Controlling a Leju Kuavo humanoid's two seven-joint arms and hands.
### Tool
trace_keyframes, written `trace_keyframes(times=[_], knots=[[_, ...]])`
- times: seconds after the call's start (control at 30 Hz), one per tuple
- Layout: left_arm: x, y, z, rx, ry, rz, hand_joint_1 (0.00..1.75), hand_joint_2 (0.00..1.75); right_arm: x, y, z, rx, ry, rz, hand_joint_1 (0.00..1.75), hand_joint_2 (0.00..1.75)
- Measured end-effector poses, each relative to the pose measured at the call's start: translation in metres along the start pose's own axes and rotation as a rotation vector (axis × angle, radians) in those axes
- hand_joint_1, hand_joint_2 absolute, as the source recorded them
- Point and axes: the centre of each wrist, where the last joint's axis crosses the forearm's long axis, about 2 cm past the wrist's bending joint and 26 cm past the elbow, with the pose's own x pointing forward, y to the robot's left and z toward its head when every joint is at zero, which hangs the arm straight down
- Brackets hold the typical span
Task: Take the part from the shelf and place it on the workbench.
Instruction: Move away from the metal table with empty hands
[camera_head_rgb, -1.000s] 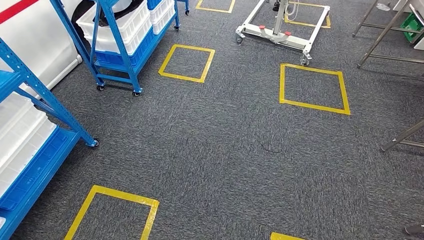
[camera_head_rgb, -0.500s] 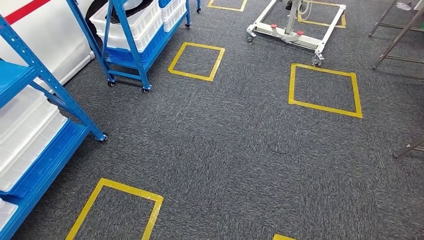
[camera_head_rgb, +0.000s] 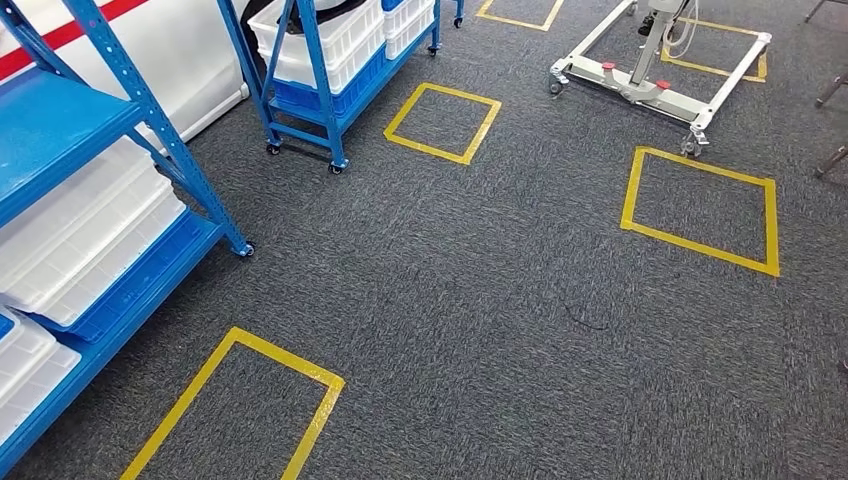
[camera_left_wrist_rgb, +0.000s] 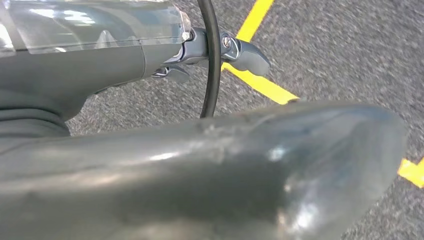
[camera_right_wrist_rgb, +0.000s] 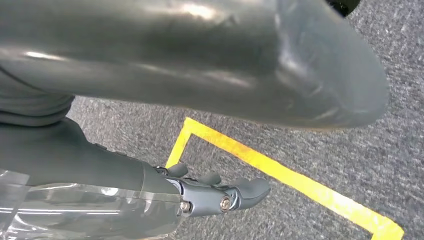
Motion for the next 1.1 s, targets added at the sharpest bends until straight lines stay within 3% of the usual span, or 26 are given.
trace_keyframes(times=[1.1], knots=[[-0.0025, -0.0092, 0.0040, -0.017, 0.018, 0.014, 0.00, 0.00, 0.0017, -0.0020, -0.0010, 0.002, 0.036, 0.023, 0.00, 0.00]])
